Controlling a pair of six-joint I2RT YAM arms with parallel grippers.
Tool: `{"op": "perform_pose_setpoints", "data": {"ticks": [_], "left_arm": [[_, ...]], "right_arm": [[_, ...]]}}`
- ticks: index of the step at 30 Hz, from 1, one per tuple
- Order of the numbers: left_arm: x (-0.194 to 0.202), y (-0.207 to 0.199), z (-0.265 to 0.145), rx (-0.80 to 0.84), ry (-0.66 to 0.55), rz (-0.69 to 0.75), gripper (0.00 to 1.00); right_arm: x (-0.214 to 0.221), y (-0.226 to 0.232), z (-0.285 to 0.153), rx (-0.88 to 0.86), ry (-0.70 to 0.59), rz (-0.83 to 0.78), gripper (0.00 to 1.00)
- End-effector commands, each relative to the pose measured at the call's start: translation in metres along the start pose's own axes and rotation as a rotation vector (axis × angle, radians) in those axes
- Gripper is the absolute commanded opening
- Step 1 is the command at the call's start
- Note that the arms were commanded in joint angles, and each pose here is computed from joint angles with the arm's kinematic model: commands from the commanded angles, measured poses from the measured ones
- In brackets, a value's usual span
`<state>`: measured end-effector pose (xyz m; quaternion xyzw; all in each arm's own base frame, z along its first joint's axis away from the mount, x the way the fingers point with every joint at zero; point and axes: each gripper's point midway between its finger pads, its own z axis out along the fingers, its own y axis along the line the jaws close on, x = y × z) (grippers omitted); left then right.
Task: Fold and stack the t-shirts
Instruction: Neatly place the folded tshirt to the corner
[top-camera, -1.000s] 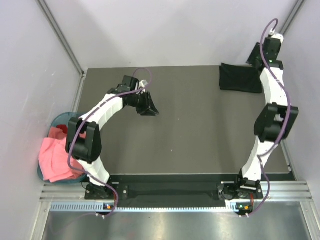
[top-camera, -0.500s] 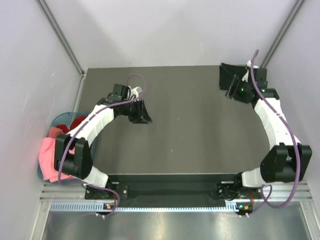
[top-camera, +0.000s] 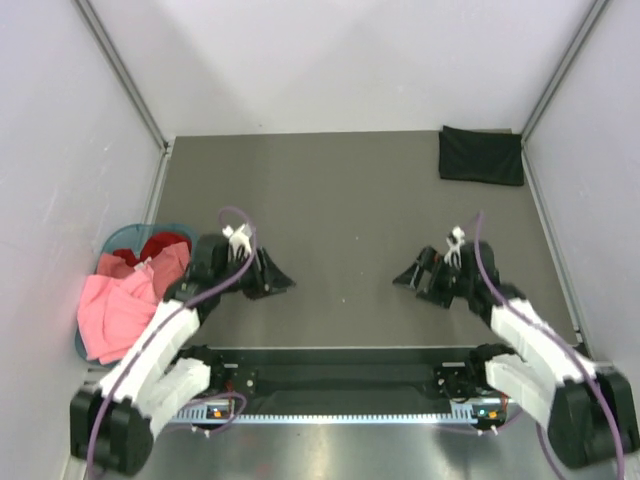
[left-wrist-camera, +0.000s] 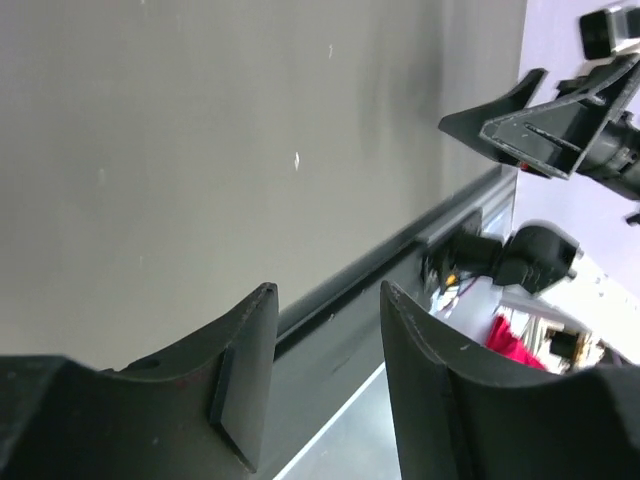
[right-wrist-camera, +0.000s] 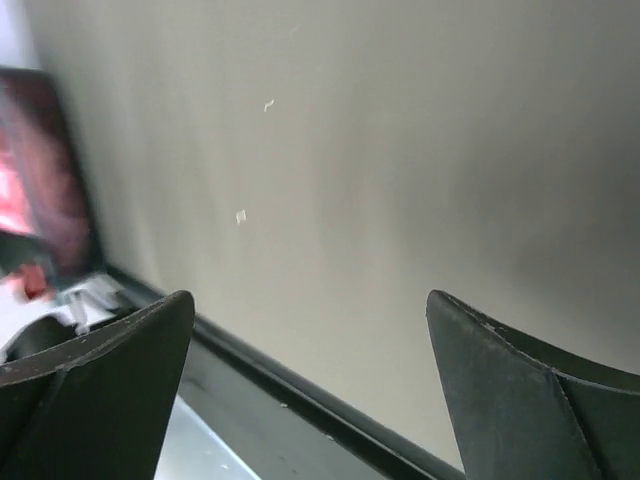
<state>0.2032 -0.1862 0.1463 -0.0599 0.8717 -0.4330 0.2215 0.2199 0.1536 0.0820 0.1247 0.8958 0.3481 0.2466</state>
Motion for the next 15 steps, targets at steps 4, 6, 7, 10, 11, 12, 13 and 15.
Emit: {"op": "perform_pose_setpoints", "data": {"ticks": [4,6,7,10,11,12,13,15], "left_arm": [[0.042,0.009,-0.023,0.147,-0.142,0.102,0.50],[0.043,-0.005,-0.039,0.237,-0.243,0.200,0.50],[0.046,-0.008,-0.045,0.283,-0.294,0.251,0.50],[0.050,-0.004,-0.044,0.310,-0.324,0.281,0.50],[0.052,0.005,-0.037,0.277,-0.288,0.245,0.50],[0.054,0.008,-0.034,0.268,-0.276,0.235,0.50],[0.054,0.009,-0.034,0.270,-0.280,0.237,0.50],[0.054,0.008,-0.035,0.286,-0.297,0.254,0.50]], "right_arm": [[0.028,0.022,-0.027,-0.301,-0.171,0.101,1.00],[0.031,0.030,-0.041,-0.389,-0.230,0.082,1.00],[0.042,0.017,-0.038,-0.343,-0.198,0.110,1.00],[0.048,0.016,-0.051,-0.357,-0.247,0.052,1.00],[0.056,0.008,-0.050,-0.336,-0.222,0.065,1.00],[0.064,0.003,-0.047,-0.314,-0.185,0.048,1.00],[0.069,-0.004,-0.043,-0.285,-0.158,0.048,1.00],[0.082,-0.008,-0.041,-0.285,-0.093,0.012,1.00]]}}
